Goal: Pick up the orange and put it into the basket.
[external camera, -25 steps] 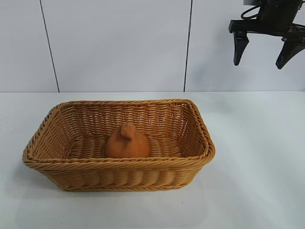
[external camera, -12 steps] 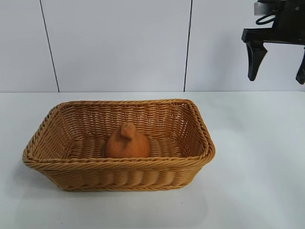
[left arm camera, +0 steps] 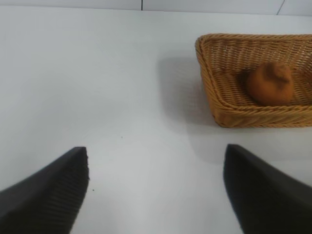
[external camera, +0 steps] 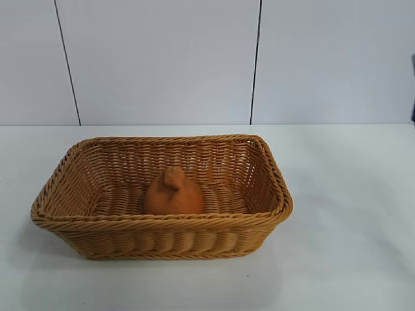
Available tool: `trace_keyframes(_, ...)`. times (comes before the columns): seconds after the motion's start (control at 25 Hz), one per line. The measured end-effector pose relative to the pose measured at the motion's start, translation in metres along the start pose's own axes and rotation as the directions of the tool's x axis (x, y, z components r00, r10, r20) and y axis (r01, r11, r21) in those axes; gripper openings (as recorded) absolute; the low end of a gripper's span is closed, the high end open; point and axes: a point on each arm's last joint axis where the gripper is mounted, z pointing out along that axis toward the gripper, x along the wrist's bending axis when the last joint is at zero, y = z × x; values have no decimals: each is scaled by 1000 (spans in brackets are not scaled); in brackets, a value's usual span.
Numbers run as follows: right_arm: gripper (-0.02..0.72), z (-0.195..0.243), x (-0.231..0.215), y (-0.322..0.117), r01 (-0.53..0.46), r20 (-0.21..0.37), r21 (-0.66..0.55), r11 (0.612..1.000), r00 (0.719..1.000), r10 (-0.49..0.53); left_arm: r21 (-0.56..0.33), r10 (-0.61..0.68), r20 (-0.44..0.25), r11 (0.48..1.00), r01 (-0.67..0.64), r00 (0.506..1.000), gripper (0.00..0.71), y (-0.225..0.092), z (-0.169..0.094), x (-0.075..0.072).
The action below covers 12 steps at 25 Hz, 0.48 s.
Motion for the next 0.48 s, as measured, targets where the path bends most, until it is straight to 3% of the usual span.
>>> trace_keyframes(0.24, 652, 22, -3, -69, 3, -4, -102, 995, 1000, -4, 0, 0, 0, 1000, 0, 1000, 549, 0, 0, 0)
trace_keyframes(0.4, 652, 15, -4, -102, -2, -19, -291, 957, 1000, -4, 0, 0, 0, 1000, 0, 1000, 549, 0, 0, 0)
trace_keyframes(0.48, 652, 4, -4, -115, 1, -25, -399, 917, 1000, -12, 0, 0, 0, 1000, 0, 1000, 549, 0, 0, 0)
